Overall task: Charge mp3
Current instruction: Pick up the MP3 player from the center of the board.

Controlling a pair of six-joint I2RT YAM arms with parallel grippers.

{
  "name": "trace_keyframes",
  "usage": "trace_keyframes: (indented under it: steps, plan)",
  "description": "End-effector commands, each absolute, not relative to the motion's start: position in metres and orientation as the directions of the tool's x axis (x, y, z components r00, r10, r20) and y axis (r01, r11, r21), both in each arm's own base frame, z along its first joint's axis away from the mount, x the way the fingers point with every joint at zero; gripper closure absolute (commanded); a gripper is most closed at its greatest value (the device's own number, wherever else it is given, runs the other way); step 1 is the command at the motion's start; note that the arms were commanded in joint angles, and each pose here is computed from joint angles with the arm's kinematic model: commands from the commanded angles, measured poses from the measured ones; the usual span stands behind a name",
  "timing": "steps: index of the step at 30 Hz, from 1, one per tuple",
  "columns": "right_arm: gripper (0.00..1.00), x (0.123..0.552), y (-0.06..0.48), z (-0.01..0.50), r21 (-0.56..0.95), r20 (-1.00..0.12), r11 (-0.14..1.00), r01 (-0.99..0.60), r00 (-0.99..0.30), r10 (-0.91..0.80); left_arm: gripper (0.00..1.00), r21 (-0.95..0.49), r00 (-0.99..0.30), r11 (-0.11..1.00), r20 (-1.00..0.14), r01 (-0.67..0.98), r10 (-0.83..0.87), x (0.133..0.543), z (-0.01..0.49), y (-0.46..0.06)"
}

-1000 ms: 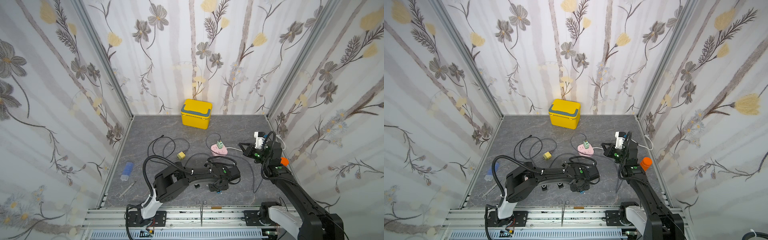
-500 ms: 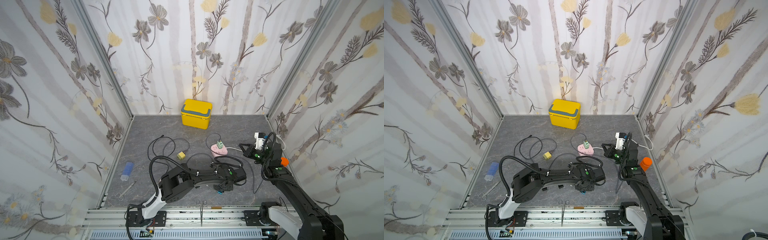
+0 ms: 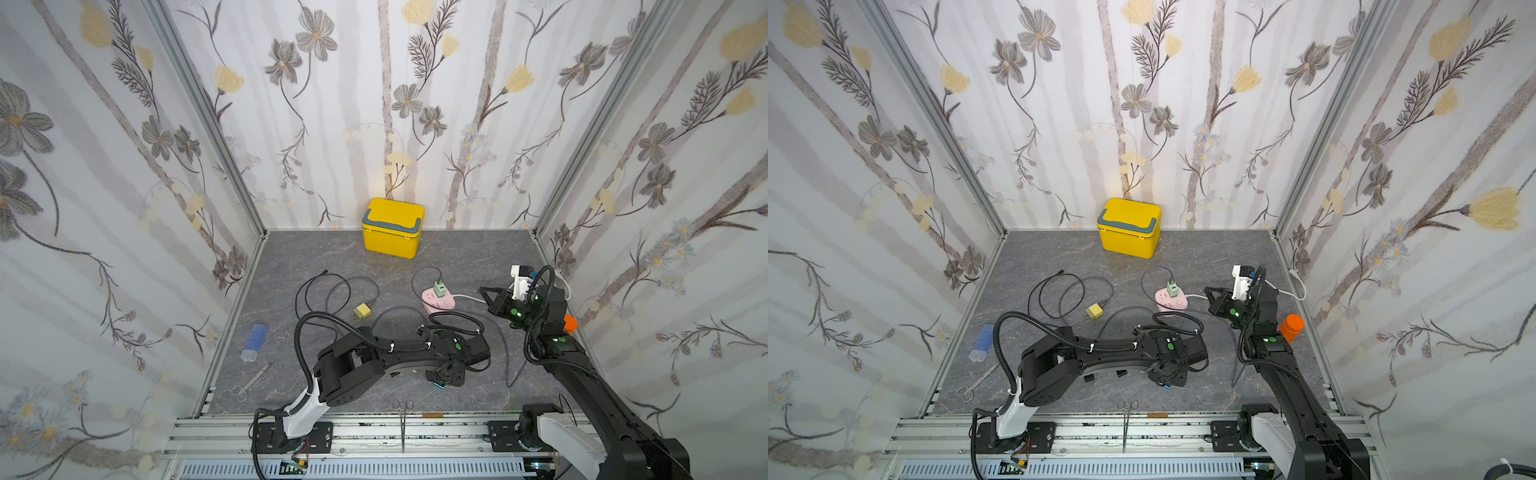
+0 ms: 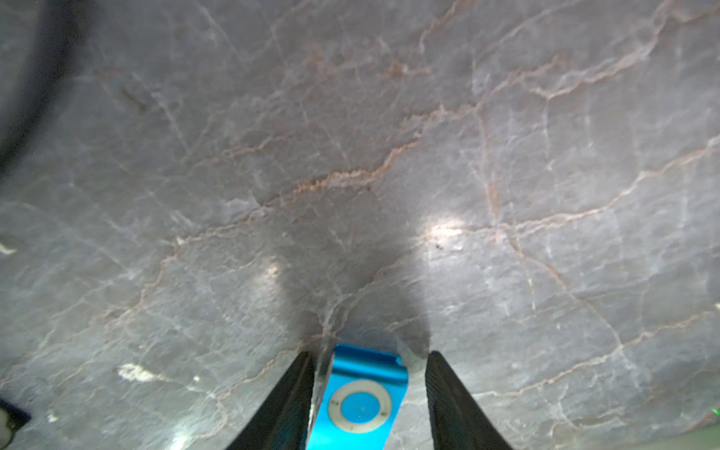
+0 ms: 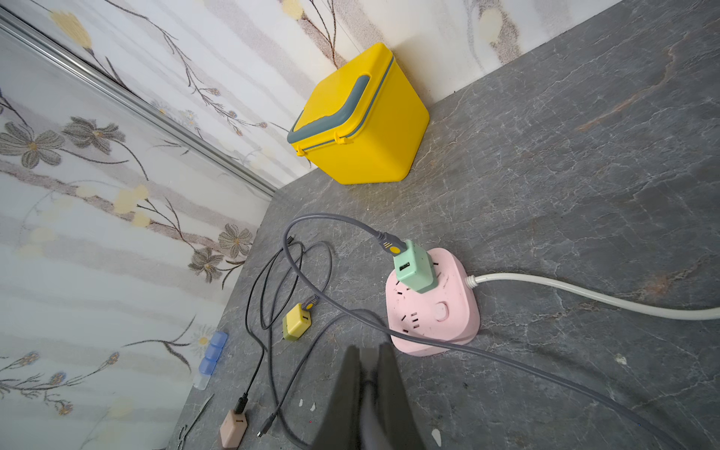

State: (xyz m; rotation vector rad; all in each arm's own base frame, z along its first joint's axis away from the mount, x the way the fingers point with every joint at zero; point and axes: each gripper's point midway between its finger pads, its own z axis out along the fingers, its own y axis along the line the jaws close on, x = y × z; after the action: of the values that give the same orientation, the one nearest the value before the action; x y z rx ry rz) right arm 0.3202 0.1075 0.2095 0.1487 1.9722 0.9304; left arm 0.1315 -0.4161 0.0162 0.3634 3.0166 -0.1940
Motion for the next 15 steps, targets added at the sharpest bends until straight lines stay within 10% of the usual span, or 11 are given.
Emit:
trace_keyframes:
  steps: [1, 15]
  plan:
    - [1.0, 0.32, 0.106, 0.214, 0.646, -0.711, 0.717, -0.263, -0.55, 0.439, 0.5, -0.084, -0.957, 0.954, -0.058, 0.288, 0.284, 0.121, 0.011, -0.404]
    - [1.0, 0.319, 0.104, 0.218, 0.643, -0.717, 0.718, -0.265, -0.538, 0.443, 0.57, -0.035, -0.957, 0.96, -0.093, 0.278, 0.274, 0.126, 0.002, -0.406]
